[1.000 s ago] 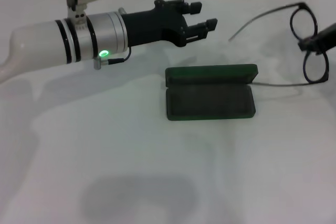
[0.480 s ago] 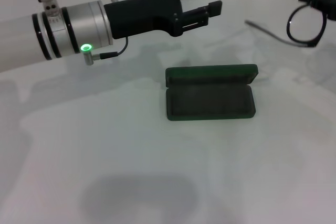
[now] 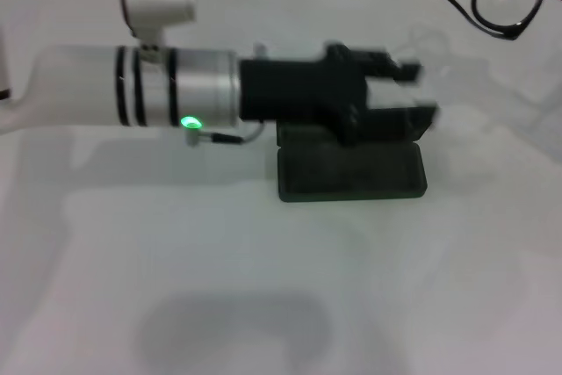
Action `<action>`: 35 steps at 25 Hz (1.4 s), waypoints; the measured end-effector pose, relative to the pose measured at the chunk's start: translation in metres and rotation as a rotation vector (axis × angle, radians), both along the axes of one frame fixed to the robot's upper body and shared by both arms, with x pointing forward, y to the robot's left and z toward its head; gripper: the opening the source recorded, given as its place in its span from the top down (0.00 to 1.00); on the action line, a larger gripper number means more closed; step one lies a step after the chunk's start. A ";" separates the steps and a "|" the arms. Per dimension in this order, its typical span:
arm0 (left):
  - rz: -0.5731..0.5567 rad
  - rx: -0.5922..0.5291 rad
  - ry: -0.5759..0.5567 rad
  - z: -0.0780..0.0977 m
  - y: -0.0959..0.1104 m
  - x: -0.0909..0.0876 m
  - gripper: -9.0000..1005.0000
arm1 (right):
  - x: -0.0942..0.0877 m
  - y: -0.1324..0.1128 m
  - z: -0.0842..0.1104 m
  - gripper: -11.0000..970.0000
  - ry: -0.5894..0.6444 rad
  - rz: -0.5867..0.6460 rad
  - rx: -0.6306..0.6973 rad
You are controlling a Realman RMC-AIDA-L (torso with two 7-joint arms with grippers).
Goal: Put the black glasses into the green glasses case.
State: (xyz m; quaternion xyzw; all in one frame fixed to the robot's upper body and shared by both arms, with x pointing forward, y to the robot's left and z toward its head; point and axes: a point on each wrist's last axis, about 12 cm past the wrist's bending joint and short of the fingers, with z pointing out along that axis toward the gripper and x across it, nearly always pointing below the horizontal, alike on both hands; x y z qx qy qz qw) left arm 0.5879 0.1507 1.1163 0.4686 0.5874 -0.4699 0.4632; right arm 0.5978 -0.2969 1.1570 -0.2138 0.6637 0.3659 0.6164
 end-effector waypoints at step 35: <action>-0.116 -0.128 -0.053 0.034 -0.031 0.005 0.44 | -0.005 0.060 -0.039 0.89 0.288 0.301 -0.031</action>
